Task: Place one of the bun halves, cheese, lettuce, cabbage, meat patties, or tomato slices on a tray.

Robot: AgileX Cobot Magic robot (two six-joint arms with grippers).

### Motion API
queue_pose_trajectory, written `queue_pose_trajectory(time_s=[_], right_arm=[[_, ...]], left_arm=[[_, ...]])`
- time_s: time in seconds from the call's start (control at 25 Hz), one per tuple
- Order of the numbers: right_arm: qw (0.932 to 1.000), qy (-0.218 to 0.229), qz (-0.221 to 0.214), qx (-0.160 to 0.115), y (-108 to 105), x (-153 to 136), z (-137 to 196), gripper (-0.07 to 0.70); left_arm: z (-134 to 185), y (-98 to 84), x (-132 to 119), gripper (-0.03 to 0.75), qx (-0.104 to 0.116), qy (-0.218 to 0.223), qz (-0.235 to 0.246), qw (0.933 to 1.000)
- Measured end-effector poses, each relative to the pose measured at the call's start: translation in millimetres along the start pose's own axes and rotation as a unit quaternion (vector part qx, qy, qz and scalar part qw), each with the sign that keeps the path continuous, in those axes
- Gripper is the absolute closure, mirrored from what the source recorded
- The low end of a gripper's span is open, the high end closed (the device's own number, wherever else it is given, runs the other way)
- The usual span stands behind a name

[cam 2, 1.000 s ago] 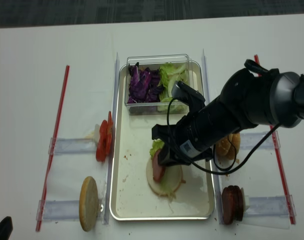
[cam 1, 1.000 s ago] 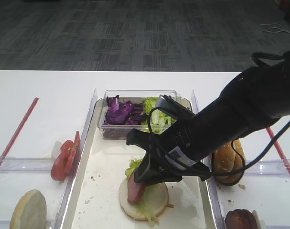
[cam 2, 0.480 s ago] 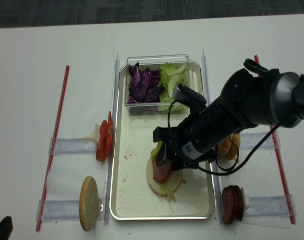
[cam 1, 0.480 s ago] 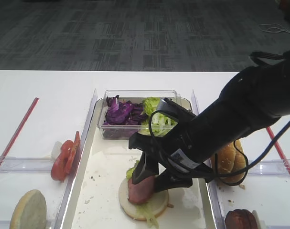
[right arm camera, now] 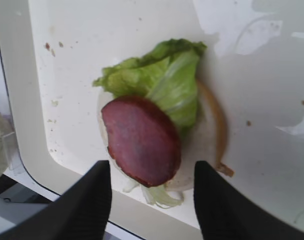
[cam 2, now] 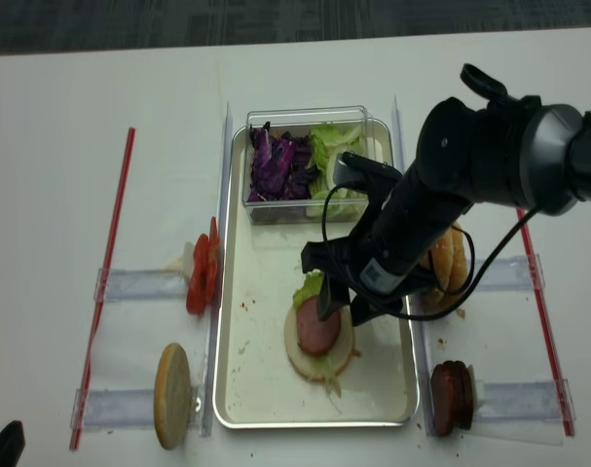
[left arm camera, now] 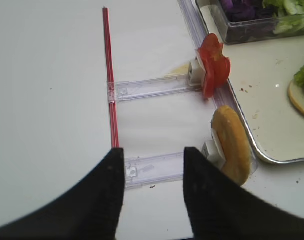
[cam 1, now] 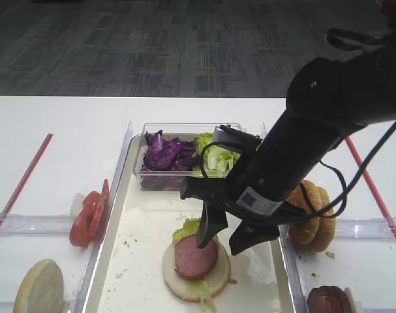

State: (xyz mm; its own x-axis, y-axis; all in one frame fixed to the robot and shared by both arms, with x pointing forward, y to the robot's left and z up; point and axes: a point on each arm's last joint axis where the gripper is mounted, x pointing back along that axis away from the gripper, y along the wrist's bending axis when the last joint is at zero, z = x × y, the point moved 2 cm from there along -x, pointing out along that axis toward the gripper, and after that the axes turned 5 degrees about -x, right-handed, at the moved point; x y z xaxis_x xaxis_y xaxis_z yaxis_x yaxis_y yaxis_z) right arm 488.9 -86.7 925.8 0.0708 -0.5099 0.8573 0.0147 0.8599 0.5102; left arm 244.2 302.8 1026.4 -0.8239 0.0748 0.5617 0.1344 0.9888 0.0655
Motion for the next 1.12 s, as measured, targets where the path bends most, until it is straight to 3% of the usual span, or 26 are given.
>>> queue_pose_trajectory(time_s=[0.4,0.84,1.12], right_arm=[[0.9971,-0.002,0.074,0.017,14,30,-18,0.228],[0.9861,-0.033,0.154,0.053,39,85,-39,0.228],[0.9838,-0.070,0.149,0.071,56,108,-49,0.227]], left_arm=[[0,0.0,0,0.445,0.000,0.000,0.000,1.0000],[0,0.0,0,0.445,0.000,0.000,0.000,1.0000],[0,0.0,0,0.445,0.000,0.000,0.000,1.0000]])
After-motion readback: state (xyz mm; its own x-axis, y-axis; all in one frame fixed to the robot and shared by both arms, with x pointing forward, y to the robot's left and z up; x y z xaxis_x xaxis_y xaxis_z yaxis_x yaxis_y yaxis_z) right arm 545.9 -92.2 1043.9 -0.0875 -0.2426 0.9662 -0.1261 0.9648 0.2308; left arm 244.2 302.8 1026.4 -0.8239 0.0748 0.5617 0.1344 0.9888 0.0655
